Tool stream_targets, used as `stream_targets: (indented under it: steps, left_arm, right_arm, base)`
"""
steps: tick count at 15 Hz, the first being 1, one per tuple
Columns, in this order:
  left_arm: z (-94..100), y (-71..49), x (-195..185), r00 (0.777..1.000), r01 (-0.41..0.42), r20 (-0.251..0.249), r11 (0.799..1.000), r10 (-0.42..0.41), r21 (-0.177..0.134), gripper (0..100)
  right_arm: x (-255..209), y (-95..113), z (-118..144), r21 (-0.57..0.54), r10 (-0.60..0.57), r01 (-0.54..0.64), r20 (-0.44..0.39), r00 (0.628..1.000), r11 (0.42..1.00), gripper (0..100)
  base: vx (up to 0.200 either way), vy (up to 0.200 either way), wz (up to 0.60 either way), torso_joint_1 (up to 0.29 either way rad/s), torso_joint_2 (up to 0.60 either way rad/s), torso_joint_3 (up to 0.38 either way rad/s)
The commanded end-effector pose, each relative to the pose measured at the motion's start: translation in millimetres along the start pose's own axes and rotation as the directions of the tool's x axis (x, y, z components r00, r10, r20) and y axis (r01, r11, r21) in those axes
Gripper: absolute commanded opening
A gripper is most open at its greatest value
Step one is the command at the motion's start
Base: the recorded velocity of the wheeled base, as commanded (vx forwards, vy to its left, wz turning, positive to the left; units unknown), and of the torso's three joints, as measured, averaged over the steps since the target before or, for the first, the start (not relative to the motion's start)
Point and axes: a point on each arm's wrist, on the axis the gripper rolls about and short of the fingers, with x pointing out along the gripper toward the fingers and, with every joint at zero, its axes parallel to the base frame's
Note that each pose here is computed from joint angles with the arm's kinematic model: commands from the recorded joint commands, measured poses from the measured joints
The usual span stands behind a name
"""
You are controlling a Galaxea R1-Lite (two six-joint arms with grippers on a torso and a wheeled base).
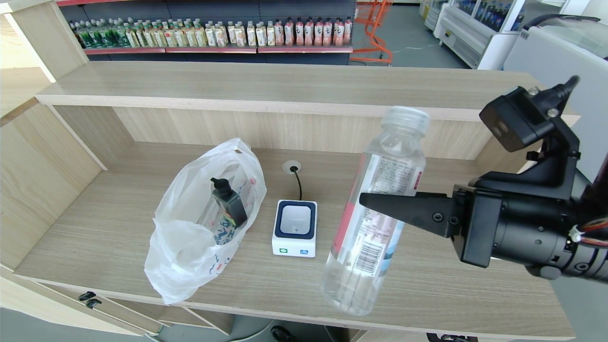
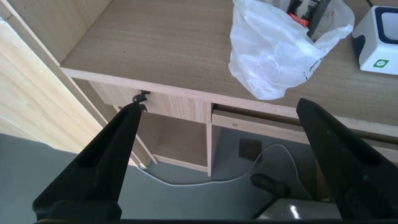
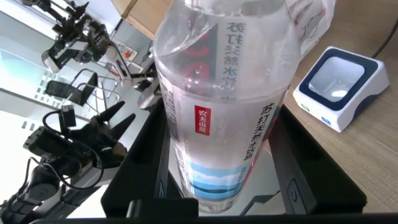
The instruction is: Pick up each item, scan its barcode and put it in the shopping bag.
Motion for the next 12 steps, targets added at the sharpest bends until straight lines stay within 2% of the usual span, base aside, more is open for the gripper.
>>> stream_targets:
  steps: [1,3,5,8,10,12]
  left_arm:
    - [0.0,0.0,0.0,1.0,-0.001,0.0,1.0,0.001,0.0,100]
    - [0.0,0.0,0.0,1.0,-0.001,0.0,1.0,0.001,0.0,100]
    - [0.0,0.0,0.0,1.0,-0.001,0.0,1.0,0.001,0.0,100]
    - [0.0,0.0,0.0,1.0,-0.002,0.0,1.0,0.002,0.0,100]
    - [0.0,0.0,0.0,1.0,-0.001,0.0,1.0,0.001,0.0,100]
    - [0.0,0.0,0.0,1.0,-0.001,0.0,1.0,0.001,0.0,100]
  right_arm:
    - [-0.4,0.1,-0.3,-0.004,0.002,-0.002,0.0,1.0,1.0,0]
    - [0.7,-1.9,-1.3,-0.046,-0.007,0.007,-0.004,1.0,0.999,0]
    - [3.3,-11.9,-2.9,-0.203,-0.046,0.044,-0.006,0.999,0.978,0]
    - [13.9,-48.4,1.5,-0.492,-0.136,0.149,0.063,0.989,0.858,0]
    - [28.9,-73.5,2.8,-0.594,-0.154,0.206,0.138,0.978,0.778,0]
    - [40.6,-83.3,4.4,-0.636,-0.14,0.23,0.189,0.972,0.737,0]
  base:
    - [0.0,0.0,0.0,0.0,0.0,0.0]
    - [0.0,0.0,0.0,0.0,0.0,0.0]
    - [0.0,0.0,0.0,0.0,0.0,0.0]
    - [0.0,0.0,0.0,0.0,0.0,0.0]
    - [0.0,0.0,0.0,0.0,0.0,0.0]
    - [0.0,0.0,0.0,0.0,0.0,0.0]
